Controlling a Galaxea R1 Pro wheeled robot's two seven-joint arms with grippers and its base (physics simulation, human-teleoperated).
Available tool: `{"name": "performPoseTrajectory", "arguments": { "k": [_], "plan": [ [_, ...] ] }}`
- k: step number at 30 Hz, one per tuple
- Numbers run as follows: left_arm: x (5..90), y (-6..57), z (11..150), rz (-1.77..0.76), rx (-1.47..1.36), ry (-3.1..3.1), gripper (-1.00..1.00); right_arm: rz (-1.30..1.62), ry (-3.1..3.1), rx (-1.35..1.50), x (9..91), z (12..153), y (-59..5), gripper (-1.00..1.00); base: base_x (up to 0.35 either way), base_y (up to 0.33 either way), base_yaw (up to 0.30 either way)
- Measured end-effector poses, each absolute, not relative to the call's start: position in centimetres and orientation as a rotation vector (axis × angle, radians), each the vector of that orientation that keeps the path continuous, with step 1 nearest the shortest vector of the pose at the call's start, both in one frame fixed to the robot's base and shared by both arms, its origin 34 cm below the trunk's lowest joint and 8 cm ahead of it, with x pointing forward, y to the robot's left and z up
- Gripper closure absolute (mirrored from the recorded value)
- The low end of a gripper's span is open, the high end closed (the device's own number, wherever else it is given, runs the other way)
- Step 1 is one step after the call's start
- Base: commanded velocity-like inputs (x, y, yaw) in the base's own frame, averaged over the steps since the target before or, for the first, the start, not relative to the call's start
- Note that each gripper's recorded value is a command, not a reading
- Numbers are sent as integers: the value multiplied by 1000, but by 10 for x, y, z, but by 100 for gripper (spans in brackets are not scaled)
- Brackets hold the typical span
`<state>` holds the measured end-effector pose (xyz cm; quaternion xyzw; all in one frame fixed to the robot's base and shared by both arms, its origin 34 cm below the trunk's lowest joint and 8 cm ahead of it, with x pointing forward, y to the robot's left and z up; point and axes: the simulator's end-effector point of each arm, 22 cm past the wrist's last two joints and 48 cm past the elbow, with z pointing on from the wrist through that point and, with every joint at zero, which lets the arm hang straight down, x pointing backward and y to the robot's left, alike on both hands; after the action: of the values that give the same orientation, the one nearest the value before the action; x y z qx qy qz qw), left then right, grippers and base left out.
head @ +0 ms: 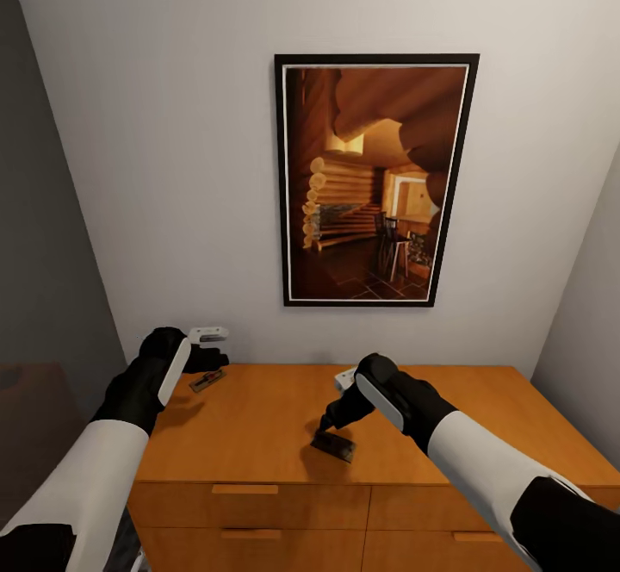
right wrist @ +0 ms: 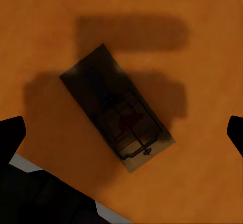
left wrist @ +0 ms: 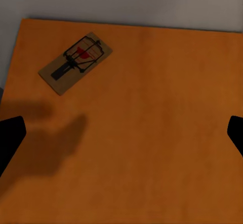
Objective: Take the four mousetraps from the cabinet in the bathroom and place them on the bathroom floor. Make sure all four end up on the same floor surface, and ensure that at least two of them are either under or directly next to the same bathroom sink.
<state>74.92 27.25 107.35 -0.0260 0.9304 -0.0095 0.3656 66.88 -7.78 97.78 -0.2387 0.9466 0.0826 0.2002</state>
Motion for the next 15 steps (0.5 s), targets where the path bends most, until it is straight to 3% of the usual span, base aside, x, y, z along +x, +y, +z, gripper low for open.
{"name": "performPoseTrajectory", "arguments": {
  "k": [15],
  "plan": [
    [749,271,1073,-28,-65,2392,-100,179,2734,-617,663,953,-102,-100,0,0,0]
  ]
}}
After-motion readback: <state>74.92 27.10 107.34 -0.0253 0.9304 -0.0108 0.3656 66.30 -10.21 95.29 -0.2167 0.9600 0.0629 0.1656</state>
